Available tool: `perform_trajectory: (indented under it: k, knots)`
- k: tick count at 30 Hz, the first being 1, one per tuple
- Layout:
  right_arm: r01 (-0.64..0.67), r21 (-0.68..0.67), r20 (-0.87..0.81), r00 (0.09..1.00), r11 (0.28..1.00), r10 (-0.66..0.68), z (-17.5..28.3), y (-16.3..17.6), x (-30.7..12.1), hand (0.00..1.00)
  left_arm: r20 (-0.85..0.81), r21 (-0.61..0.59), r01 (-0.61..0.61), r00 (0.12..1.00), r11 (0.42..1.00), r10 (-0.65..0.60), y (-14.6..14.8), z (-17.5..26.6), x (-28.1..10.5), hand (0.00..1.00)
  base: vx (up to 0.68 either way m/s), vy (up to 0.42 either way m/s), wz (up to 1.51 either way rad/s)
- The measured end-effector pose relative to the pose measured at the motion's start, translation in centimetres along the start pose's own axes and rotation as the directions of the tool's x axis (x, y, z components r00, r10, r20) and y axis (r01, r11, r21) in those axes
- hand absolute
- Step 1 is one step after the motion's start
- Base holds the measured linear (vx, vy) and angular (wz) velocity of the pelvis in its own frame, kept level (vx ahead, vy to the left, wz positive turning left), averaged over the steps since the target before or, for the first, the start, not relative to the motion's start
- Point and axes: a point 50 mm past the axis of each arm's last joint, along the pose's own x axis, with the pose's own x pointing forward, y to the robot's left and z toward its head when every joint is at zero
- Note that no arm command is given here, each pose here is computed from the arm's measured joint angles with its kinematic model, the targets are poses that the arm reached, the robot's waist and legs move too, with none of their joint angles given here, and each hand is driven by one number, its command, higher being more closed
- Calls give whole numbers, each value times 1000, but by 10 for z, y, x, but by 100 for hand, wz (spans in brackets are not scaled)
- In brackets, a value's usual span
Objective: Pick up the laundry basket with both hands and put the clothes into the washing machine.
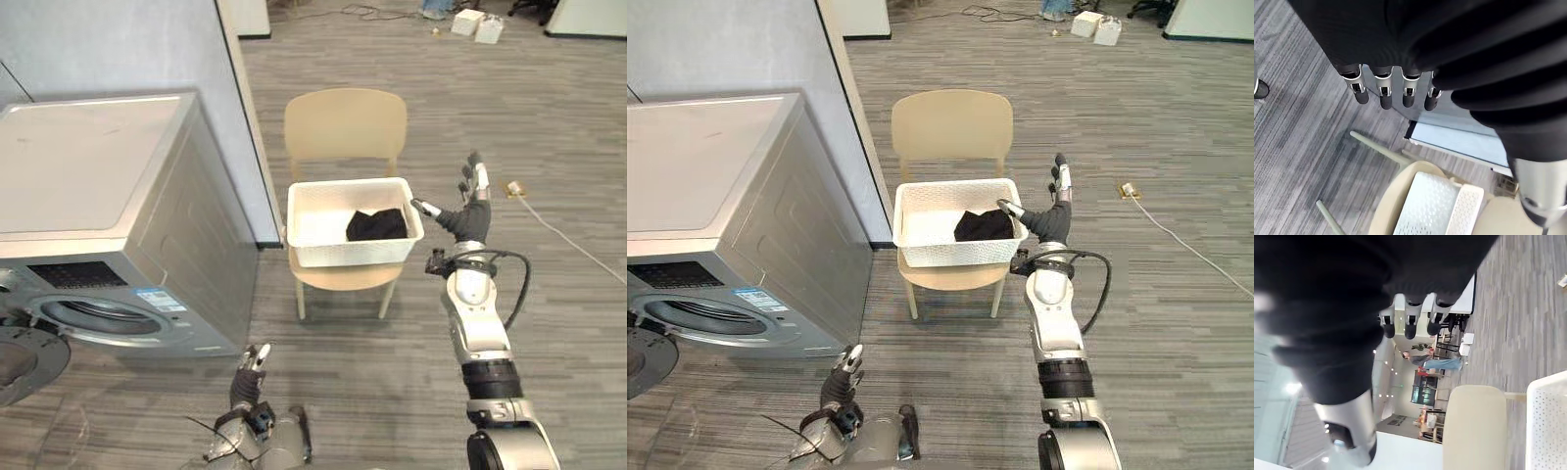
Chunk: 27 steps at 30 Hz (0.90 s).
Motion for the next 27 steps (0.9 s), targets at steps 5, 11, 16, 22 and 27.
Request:
perform_trajectory:
  k: [5,11,16,22,27]
  knots:
    - [-54,-70,38,998,996,57,15,16,20,0,9,12,-19,1000,1000,19,9,4,1,0,102,67,15]
    - [-82,-241,-46,996,967,74,-3,6,23,0,-27,59,47,999,997,-45,2,1,2,0,31,119,-7]
    - [-141,-330,-80,989,933,121,-9,5,23,0,-4,183,70,998,981,-70,11,15,6,0,152,65,20]
    - [-185,-378,-106,982,907,156,-15,-5,20,0,21,223,114,992,968,-122,2,24,9,0,228,-119,35]
    - [-253,-379,-177,964,890,198,-32,-6,5,0,28,237,122,991,964,-133,3,27,11,0,338,-403,52]
